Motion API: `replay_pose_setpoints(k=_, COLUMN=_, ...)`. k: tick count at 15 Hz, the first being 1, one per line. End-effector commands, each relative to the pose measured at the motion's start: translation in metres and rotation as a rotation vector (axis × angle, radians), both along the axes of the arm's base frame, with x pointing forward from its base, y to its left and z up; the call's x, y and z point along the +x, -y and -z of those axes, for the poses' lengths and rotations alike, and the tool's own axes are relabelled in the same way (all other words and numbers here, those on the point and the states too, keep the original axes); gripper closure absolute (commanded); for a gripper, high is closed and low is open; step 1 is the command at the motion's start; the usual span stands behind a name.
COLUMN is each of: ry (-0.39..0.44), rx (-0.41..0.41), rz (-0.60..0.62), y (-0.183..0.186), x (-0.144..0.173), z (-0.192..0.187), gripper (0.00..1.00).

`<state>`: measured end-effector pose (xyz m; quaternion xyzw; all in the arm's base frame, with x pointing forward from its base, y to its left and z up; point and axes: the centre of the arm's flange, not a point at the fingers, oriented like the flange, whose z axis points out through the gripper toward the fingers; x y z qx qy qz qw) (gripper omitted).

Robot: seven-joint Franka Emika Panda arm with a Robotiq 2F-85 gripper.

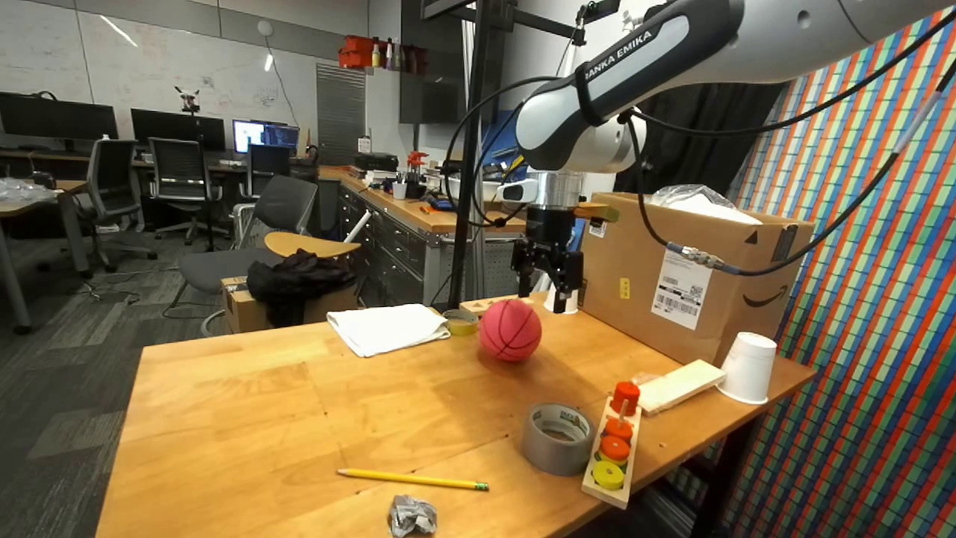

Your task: Push the basketball between the two cups

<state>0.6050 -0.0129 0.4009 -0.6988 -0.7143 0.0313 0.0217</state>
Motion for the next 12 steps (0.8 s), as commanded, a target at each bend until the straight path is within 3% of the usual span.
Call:
replay_pose_setpoints(k=1, ry=-0.005, rx=0.061, rz=-0.100, y=-0.023, x=0.005, z=-0.018, gripper=0.00)
replay_pose_setpoints(k=6, ry=-0.002, rx=0.090, rz=-0.189, y=-0.048, x=0.008, z=-0.023, gripper=0.00)
replay_pose_setpoints(k=12, ry=-0.007, rx=0.112, rz=-0.130, y=-0.040, x=0.029, z=-0.024, gripper=0.00)
